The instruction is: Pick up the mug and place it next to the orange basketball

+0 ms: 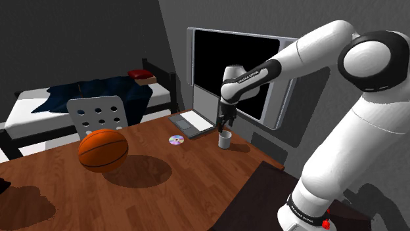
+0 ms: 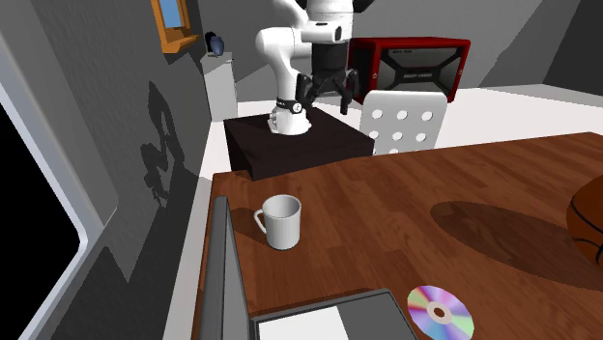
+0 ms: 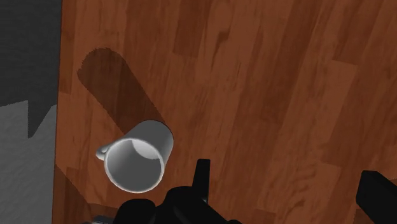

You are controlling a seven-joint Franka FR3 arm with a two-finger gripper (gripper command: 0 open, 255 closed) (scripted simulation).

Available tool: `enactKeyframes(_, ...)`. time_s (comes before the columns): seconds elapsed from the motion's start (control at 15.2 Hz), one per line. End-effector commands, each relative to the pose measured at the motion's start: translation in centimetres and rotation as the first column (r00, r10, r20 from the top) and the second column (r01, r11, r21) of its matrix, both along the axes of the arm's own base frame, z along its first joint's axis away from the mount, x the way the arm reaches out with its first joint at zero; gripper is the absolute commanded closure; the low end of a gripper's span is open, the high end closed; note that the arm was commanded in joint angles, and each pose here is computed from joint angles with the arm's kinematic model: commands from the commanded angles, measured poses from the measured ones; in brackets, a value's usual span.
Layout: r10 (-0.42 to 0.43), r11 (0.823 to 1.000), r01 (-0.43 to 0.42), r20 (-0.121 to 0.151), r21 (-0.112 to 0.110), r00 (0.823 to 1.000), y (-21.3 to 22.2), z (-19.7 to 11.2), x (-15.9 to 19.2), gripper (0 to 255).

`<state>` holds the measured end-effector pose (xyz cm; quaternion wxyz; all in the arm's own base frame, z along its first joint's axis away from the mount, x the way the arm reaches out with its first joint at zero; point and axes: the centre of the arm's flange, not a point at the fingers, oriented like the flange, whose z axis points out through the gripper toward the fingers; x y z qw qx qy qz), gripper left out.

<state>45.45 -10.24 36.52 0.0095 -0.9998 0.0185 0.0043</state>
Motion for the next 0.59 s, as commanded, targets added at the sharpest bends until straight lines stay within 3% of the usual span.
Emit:
enactKeyframes(0.0,-0.013,1.000,0.013,0.000,-0.012,1.000,-1.3,-2.0,1.1,0)
enactKeyframes(0.53,-0.067,0.996,0.066,-0.003,-0.056,0.998,-6.2,-9.8,5.7,0)
